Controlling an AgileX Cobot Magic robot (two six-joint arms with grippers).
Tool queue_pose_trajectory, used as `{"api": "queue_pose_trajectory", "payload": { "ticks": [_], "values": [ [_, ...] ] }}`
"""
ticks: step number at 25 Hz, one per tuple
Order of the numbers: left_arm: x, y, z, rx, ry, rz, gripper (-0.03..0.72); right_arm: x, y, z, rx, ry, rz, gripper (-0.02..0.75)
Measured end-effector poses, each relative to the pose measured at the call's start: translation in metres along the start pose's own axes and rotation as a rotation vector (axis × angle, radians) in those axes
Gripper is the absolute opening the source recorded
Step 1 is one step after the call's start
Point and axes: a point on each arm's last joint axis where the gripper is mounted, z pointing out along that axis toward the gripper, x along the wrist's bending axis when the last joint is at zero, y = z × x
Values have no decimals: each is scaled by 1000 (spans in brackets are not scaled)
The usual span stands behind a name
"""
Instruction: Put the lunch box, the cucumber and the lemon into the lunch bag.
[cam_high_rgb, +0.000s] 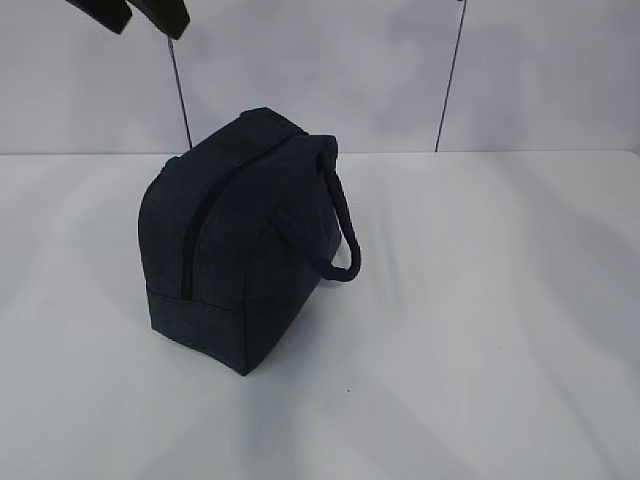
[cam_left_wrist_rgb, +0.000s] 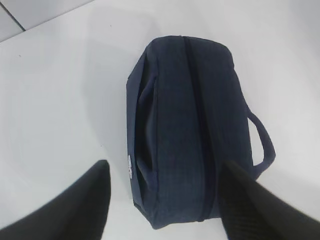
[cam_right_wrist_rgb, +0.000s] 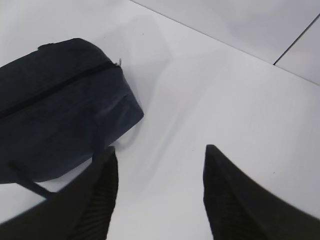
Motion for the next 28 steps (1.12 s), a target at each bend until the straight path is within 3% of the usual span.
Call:
{"api": "queue_pose_trajectory", "payload": {
  "ticks": [10, 20, 28],
  "values": [
    [-9, -62, -65, -13, 38, 11, 479, 31, -62, -67, 36, -20, -7, 419],
    [-11, -167, -70, 94, 37, -11, 444, 60, -159, -109, 75, -23, -5, 420],
    [-11, -238, -68, -23, 49, -17, 442, 80, -250, -122, -20, -71, -7, 420]
  ]
}}
